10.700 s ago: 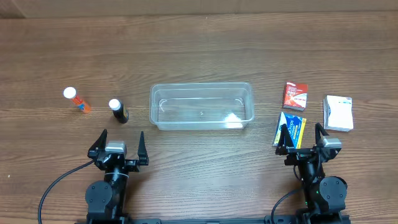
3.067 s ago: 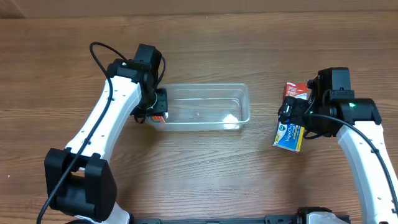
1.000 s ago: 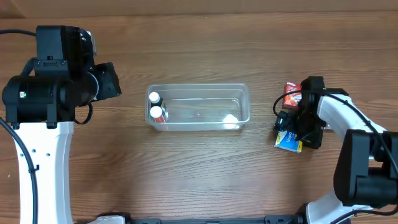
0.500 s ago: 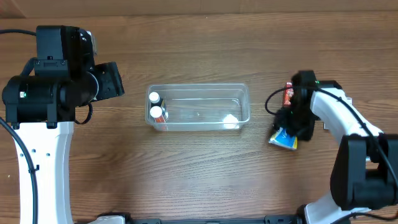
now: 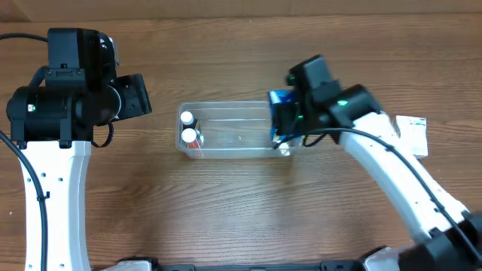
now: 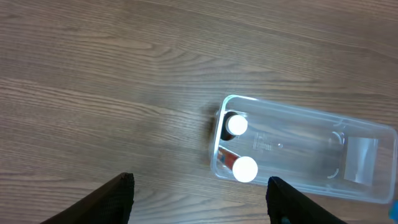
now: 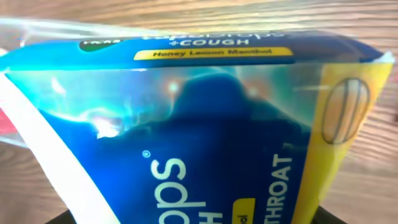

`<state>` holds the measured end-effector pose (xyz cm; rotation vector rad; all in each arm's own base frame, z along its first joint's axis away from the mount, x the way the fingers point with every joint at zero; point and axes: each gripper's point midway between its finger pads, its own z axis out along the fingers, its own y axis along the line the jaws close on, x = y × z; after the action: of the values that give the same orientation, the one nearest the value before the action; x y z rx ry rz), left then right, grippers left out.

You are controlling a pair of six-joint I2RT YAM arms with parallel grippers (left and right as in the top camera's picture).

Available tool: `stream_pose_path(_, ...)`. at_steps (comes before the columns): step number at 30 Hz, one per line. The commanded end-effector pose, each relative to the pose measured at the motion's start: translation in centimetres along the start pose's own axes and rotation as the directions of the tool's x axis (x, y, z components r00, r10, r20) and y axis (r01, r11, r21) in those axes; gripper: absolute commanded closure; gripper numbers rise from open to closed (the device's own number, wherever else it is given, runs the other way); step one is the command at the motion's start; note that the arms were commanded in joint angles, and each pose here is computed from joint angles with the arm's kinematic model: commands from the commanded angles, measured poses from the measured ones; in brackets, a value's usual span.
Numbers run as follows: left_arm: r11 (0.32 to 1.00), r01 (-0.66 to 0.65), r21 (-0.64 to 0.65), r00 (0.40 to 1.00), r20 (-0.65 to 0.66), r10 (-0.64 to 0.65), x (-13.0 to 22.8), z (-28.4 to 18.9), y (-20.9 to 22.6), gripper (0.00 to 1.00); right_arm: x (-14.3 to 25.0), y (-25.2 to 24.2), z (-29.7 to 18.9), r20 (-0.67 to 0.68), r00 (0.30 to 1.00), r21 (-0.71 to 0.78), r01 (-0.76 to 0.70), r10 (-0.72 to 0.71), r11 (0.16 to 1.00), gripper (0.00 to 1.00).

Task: Pack container
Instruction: 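Carry the VapoDrops box into the container's right end and release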

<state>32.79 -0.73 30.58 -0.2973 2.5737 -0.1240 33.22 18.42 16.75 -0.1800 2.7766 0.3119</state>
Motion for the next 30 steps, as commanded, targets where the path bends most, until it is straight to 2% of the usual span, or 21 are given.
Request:
stream_pose_path(1, 1.000, -0.011, -0.017, 1.000, 0.025, 0.012, -0.6, -0.5, 0.3, 0.30, -0.1, -0.7, 3.1, -0.043, 0.999, 0.044, 0.009, -0.007, 0.999, 0.36)
stream_pose_path(8, 1.000, -0.011, -0.029, 1.000, 0.024, 0.012, -0.6, -0.5, 0.6, 0.30, 1.4, -1.6, 8.8, -0.165, 0.986, 0.090, 0.008, 0.007, 0.996, 0.36)
stream_pose_path(14, 1.000, -0.011, -0.029, 1.000, 0.024, 0.012, -0.6, -0.5, 0.6, 0.30, 1.8, -1.8, 10.0, -0.190, 0.982, 0.099, 0.009, 0.010, 0.995, 0.36)
stream_pose_path(17, 1.000, -0.011, -0.029, 1.000, 0.024, 0.012, -0.6, -0.5, 0.6, 0.30, 1.8, -1.8, 10.1, -0.190, 0.982, 0.099, 0.009, 0.010, 0.995, 0.20)
stream_pose_path(20, 0.999, -0.011, -0.030, 1.000, 0.023, 0.012, -0.6, -0.5, 0.6, 0.30, 1.6, -1.8, 10.1, -0.183, 0.983, 0.097, 0.004, 0.014, 0.995, 0.14)
stream_pose_path(23, 0.999, -0.011, -0.030, 1.000, 0.019, 0.012, -0.5, -0.5, 0.6, 0.30, 0.8, -1.4, 9.2, -0.162, 0.987, 0.090, 0.000, 0.014, 0.996, 0.09)
stream_pose_path(26, 0.999, -0.011, -0.030, 1.000, 0.021, 0.012, -0.5, -0.5, 0.6, 0.30, -0.5, -0.8, 7.2, -0.124, 0.992, 0.076, 0.000, 0.010, 0.997, 0.09)
stream_pose_path(30, 0.999, -0.011, -0.032, 1.000, 0.017, 0.012, -0.4, -0.5, 0.6, 0.30, -4.0, -1.2, 1.1, 0.018, 0.999, 0.143, -0.030, 0.028, 0.989, 0.07)
